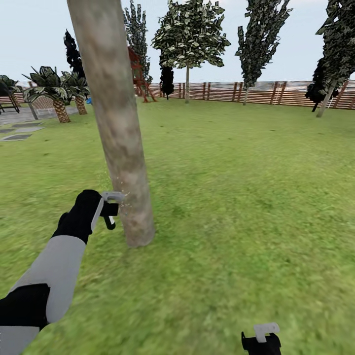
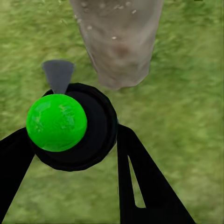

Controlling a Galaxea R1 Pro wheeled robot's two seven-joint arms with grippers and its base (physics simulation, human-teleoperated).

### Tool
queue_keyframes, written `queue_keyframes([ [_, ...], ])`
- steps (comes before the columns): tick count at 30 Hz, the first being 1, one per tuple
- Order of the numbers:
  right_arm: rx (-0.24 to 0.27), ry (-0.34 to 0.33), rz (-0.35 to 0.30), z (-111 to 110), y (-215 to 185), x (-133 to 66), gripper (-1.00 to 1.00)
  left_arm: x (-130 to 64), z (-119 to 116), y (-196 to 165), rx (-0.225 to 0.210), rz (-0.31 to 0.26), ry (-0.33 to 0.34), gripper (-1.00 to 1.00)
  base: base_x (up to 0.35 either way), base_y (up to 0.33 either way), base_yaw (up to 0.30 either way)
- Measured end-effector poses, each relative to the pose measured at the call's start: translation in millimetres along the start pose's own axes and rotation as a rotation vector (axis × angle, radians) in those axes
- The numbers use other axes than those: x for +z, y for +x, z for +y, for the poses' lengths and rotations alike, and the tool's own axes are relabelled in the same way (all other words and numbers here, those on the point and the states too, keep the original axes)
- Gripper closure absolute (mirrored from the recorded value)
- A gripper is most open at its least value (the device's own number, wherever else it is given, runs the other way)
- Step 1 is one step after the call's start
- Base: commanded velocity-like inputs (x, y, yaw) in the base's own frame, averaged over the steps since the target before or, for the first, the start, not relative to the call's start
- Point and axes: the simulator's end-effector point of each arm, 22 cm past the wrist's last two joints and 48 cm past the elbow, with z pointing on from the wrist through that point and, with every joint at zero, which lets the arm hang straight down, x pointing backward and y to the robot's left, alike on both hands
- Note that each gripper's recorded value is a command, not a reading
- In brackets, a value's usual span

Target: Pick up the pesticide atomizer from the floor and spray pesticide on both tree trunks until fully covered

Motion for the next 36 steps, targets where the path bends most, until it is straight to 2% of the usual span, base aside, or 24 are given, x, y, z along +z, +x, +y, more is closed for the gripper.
queue_keyframes([
  [4,0.000,-0.001,0.000,0.4,-0.1,-0.2,-1.00,-2.4,-8.3,-3.8,0.003,-0.010,0.011,1.00,0.221,-0.156,0.000],
  [14,0.001,-0.002,0.000,1.5,0.2,-0.2,-1.00,0.3,-4.1,2.2,0.006,0.000,0.003,1.00,0.033,-0.262,0.008],
  [27,0.001,-0.003,0.000,2.7,-0.3,-0.2,-1.00,1.3,-3.9,3.7,0.006,0.002,-0.001,1.00,0.000,-0.274,0.251],
  [36,-0.001,0.003,0.001,-1.3,0.8,0.0,-1.00,6.5,-4.0,14.2,0.009,0.021,-0.003,1.00,0.000,-0.274,0.014],
])
